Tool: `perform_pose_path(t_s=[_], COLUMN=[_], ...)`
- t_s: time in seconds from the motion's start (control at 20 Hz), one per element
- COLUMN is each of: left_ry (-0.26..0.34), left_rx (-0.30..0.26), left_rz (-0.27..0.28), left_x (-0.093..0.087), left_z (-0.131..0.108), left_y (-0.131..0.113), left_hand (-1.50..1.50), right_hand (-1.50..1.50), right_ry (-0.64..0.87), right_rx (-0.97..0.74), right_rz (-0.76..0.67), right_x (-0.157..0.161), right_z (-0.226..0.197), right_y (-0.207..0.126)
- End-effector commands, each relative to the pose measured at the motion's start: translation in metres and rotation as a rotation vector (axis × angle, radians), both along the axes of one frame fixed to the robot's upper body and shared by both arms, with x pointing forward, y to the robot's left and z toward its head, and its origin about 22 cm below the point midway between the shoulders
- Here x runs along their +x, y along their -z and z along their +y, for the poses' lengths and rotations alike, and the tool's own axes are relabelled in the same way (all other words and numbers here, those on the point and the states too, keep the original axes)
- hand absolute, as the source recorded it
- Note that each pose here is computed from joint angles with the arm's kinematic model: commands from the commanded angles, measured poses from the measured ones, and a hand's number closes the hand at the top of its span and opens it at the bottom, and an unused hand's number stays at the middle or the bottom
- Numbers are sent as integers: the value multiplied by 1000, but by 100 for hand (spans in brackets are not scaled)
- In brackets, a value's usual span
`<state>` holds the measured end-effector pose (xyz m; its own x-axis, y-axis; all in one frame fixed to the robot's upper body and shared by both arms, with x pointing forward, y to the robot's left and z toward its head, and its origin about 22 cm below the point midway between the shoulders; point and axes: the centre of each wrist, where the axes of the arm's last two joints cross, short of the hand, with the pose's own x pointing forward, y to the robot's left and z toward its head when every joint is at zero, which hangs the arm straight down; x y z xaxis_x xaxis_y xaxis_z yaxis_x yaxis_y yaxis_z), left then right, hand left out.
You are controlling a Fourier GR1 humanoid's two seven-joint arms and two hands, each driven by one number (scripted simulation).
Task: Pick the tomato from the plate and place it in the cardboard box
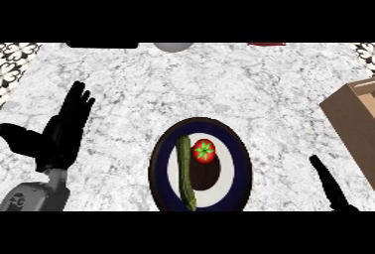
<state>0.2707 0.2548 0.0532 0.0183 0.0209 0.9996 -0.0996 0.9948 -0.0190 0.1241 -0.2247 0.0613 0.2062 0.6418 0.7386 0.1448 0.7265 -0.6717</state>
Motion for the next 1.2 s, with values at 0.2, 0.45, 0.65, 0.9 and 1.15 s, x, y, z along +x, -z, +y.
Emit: perform_pose_path(t_s=[0.2, 0.45, 0.65, 0.9, 1.15], left_ry=[-5, -10, -20, -18, -30], left_rx=[-13, 7, -20, -7, -7], left_rz=[-5, -4, -5, 5, 9], left_x=[6, -3, -7, -8, 4], left_z=[7, -14, 7, -5, 18], left_y=[-15, -9, 9, 8, -13], left_hand=[0, 0, 0, 0, 0], right_hand=[-150, -150, -150, -150, -150], right_ry=[-98, -75, -32, -56, -34], right_rx=[48, 23, -7, 55, 47], right_rz=[48, 83, 150, 164, 175], right_x=[25, 37, 72, 64, 78], right_z=[74, 103, 110, 130, 134], right_y=[-69, -75, -57, -52, -15])
